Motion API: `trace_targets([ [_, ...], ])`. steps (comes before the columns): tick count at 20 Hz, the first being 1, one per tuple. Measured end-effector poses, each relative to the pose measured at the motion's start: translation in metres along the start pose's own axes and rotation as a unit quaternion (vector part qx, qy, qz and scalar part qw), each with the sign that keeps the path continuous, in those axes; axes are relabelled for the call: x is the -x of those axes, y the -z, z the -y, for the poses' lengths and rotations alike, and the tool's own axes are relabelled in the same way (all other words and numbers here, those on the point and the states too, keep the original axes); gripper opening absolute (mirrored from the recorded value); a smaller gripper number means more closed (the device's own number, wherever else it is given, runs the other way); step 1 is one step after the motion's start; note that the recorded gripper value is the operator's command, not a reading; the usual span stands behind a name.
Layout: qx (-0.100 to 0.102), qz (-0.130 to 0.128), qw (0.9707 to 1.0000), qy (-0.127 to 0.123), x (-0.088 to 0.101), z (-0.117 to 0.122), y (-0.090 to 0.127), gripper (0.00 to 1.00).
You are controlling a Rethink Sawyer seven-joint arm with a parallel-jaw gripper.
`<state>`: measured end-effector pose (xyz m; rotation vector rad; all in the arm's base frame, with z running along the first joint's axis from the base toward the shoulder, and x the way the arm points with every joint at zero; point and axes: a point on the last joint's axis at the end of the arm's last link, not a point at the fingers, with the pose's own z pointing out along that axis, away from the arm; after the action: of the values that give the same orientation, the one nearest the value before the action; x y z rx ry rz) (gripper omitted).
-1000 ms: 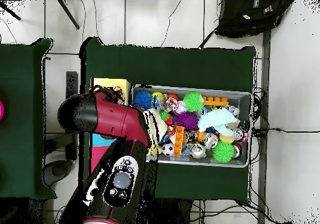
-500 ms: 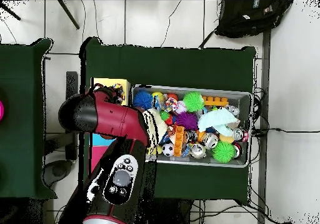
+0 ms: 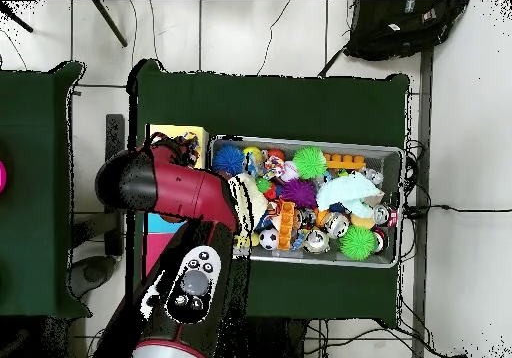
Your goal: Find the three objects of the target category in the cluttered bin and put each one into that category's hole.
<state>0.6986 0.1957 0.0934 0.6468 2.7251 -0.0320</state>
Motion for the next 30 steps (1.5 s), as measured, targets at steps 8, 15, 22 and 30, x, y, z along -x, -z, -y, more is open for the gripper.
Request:
trace_targets([
  [8,0.002,0.008,1.0000,-0.003,0.0009,-0.0007,-0.0038,0.00],
  [15,0.003,0.007,1.0000,-0.006,0.0009,-0.0015,-0.0042,0.00],
  [22,0.005,0.007,0.9999,-0.007,0.0012,-0.0018,-0.0050,0.00],
  [30,0.007,0.005,0.9999,-0.015,0.0023,-0.0026,-0.0059,0.00],
])
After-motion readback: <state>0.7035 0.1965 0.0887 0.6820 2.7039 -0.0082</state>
